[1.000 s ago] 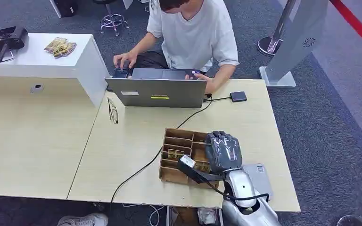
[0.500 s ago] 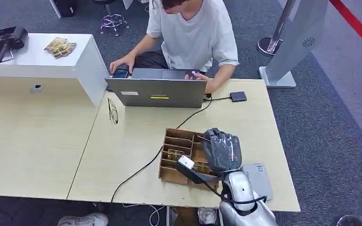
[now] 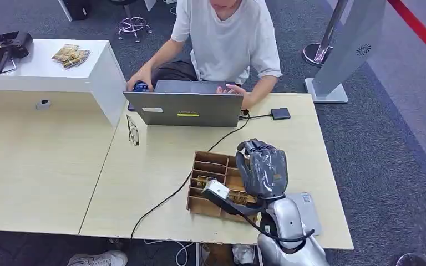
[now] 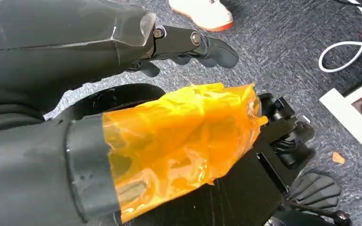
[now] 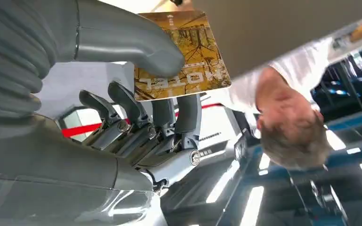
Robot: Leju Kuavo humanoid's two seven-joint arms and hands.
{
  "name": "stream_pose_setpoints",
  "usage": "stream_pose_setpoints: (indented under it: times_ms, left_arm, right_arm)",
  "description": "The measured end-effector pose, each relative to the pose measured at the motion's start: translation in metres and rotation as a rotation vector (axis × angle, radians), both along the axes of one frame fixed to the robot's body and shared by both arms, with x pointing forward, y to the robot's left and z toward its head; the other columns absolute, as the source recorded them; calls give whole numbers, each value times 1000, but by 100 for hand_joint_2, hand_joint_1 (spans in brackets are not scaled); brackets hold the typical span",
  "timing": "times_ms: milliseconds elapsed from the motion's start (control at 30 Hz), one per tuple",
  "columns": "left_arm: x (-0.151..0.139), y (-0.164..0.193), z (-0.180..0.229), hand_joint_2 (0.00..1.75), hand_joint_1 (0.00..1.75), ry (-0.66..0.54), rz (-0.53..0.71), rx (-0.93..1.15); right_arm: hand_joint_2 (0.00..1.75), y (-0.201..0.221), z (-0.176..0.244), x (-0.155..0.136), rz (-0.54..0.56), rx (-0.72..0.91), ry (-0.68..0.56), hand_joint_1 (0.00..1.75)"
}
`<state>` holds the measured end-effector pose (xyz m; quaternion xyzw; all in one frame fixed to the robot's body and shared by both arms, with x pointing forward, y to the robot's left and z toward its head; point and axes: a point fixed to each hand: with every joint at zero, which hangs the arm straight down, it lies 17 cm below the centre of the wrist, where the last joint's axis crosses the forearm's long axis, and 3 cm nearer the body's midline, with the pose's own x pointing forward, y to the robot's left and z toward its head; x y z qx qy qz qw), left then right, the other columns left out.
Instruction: Pass the card to the sensor for recognition and then transmit it.
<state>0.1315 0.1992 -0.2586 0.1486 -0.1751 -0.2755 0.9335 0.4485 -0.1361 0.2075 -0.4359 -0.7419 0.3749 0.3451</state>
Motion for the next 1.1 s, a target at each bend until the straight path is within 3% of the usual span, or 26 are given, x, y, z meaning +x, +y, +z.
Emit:
stream_pose_setpoints:
  times_ms: [100,200,633,1100]
  left_arm:
    - [1,0,0,0,0,-5,4,-4]
    - [1,-1,0,0,0,-7,6,-6]
    - [1,0,0,0,0,-7,8,-5]
    - [2,-3,1,0,0,-9,-23,-7]
  right_arm:
    - [175,3,15,-4,15,13,-34,164]
    - [175,8,27,-8,33,22,-62,175]
    - [175,20,60,-17,72,51,-142,175]
    - [175,30,90,-5,84,50,-184,175]
